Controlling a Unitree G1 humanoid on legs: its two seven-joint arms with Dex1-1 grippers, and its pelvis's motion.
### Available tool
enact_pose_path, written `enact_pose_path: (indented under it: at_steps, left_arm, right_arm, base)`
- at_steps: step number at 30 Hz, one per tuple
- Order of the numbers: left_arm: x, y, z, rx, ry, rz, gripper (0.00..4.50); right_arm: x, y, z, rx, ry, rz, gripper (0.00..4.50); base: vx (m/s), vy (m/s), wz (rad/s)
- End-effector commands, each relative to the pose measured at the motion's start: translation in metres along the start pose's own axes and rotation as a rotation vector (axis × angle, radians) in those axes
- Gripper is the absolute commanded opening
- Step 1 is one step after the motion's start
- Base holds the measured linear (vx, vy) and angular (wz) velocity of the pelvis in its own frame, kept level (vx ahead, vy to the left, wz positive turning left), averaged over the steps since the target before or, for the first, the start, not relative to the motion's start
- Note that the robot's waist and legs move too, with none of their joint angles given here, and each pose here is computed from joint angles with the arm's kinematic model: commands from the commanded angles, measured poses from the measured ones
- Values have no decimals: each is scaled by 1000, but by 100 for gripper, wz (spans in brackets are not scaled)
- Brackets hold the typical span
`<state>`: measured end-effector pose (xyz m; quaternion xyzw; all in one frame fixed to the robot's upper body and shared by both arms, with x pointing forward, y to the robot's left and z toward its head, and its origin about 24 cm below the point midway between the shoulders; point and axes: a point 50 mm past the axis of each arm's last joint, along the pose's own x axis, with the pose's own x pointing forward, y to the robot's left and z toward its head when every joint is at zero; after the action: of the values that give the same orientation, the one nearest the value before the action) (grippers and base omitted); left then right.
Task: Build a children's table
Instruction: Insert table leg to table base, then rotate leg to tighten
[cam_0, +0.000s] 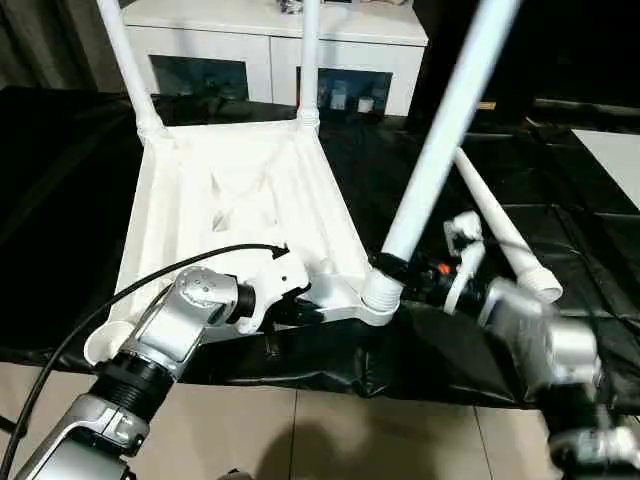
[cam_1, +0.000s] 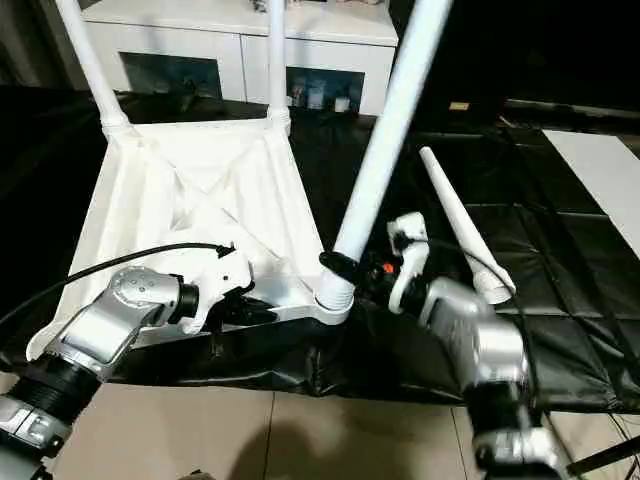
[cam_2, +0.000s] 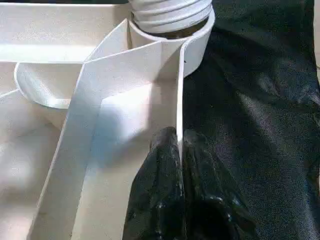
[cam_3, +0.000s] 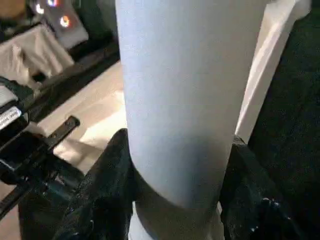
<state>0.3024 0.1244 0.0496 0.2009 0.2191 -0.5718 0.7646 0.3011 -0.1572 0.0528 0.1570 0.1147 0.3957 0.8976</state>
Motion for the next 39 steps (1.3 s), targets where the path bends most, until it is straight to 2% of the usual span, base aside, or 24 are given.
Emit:
enact_pose_path:
  at_steps: [1,6,9,10,11,18,27,29,35,39]
  left_arm:
    - [-15,16,15,40,-44,98,0]
    - [-15,18,15,44,-45,104,0]
    - [-13,19,18,48,-53,106,0]
    - [-13,19,18,48,-53,106,0]
    - [-12,20,19,48,-59,112,0]
    - [-8,19,21,48,-69,119,0]
    - [-8,18,20,49,-69,122,0]
    - [-8,17,18,51,-62,119,0]
    - [-8,15,17,55,-54,111,0]
    - [-8,15,17,62,-49,112,0]
  right_arm:
    - [-12,-6,-25,36,58,-91,186]
    - [-16,-1,-29,-2,12,-111,186]
    - [-19,5,-26,-81,-13,-115,186]
    - [-19,5,-26,-81,-13,-115,186]
    - [-19,10,-25,-133,-19,-111,186]
    - [-16,18,-29,-258,22,-84,186]
    - [-4,22,-31,-278,158,-7,186]
    - [0,20,-29,-242,223,43,186]
    - [2,10,-27,-167,355,76,186]
    - [1,-3,-30,-169,451,46,186]
  base:
    - [0,0,0]
    - [0,0,0]
    - [0,0,0]
    - [0,0,0]
    - [0,0,0]
    - [0,0,0]
    - [0,0,0]
    - [0,0,0]
    - [0,0,0]
    - [0,0,0]
